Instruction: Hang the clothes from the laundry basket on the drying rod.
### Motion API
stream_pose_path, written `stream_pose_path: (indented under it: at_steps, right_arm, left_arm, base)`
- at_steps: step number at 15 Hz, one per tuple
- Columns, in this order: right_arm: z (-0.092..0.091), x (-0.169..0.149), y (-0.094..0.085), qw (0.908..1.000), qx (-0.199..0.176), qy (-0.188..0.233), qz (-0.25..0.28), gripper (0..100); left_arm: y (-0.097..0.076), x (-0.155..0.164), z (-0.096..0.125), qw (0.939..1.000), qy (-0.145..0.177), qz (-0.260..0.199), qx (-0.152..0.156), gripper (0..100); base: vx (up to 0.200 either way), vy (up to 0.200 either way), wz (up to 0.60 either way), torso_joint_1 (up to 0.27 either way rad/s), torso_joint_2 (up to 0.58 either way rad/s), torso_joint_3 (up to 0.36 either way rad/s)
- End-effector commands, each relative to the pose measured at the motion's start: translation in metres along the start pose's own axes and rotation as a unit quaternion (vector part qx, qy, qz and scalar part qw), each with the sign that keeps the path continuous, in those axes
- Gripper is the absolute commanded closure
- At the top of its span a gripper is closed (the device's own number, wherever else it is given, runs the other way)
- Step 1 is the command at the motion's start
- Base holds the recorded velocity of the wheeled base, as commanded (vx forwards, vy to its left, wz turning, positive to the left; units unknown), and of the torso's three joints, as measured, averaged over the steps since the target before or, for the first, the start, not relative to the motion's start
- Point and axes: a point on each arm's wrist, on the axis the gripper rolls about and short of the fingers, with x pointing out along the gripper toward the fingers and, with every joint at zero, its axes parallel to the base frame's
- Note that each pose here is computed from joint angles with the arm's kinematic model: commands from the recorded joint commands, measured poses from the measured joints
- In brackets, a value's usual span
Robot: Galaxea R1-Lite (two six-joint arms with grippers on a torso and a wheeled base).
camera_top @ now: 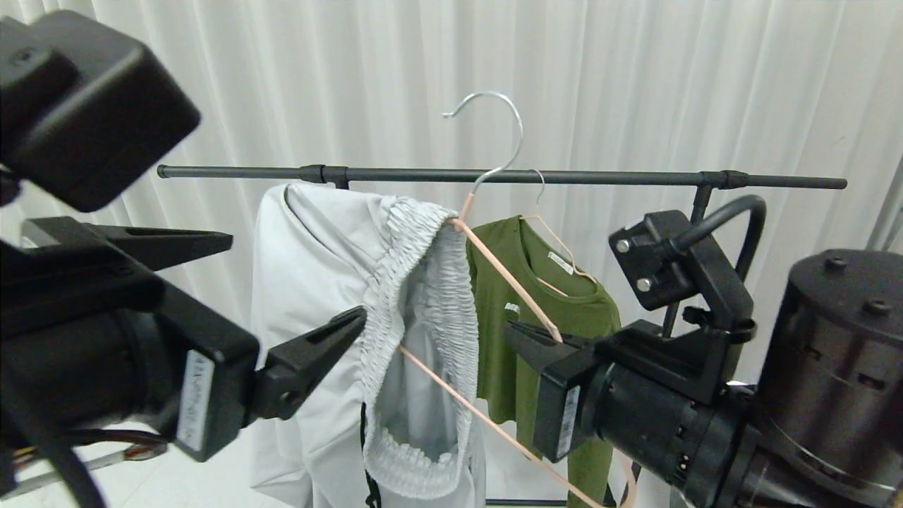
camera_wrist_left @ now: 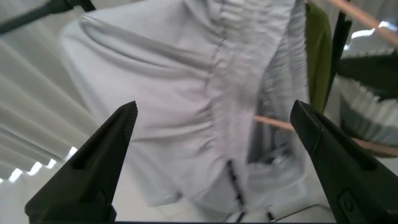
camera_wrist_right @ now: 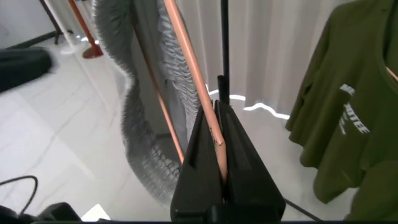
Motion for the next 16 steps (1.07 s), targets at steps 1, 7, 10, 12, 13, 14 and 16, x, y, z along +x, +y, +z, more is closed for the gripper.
stream_pose_path:
  at_steps: [1, 7, 10, 12, 13, 14, 16]
  right_arm:
    - [-0.008, -0.028, -0.015, 0.9999, -0.013, 0.008, -0.001, 100]
    - [-0.043, -0.090, -0.033, 0.9955, -0.071, 0.039, 0.051, 100]
    - [-0.055, -0.111, -0.035, 0.9911, -0.089, 0.049, 0.087, 100]
    - [-0.064, -0.118, -0.035, 0.9866, -0.108, 0.061, 0.106, 100]
    - [-0.066, -0.120, -0.034, 0.9851, -0.113, 0.065, 0.112, 100]
    - [-0.067, -0.121, -0.034, 0.9845, -0.115, 0.066, 0.115, 100]
    - [-0.068, -0.121, -0.032, 0.9835, -0.117, 0.068, 0.120, 100]
  left_arm:
    - [0.022, -0.026, -0.006, 0.9991, -0.037, -0.016, 0.016, 0]
    - [0.030, -0.017, -0.020, 0.9728, -0.059, -0.182, 0.131, 0]
    - [0.015, -0.002, -0.035, 0.9420, -0.044, -0.299, 0.146, 0]
    - [0.003, 0.009, -0.047, 0.9160, -0.027, -0.367, 0.161, 0]
    - [-0.003, 0.016, -0.051, 0.9084, -0.015, -0.381, 0.171, 0]
    - [-0.005, 0.019, -0.053, 0.9053, -0.008, -0.389, 0.171, 0]
    - [-0.013, 0.028, -0.055, 0.8951, 0.007, -0.412, 0.171, 0]
  base:
    - [0.000, 0.000, 0.00, 0.000, 0.00, 0.000]
    - [0.000, 0.000, 0.00, 0.000, 0.00, 0.000]
    - [0.000, 0.000, 0.00, 0.000, 0.00, 0.000]
    - [0.000, 0.000, 0.00, 0.000, 0.00, 0.000]
    - [0.000, 0.000, 0.00, 0.000, 0.00, 0.000]
    - [0.000, 0.000, 0.00, 0.000, 0.00, 0.000]
    - [0.000, 0.000, 0.00, 0.000, 0.00, 0.000]
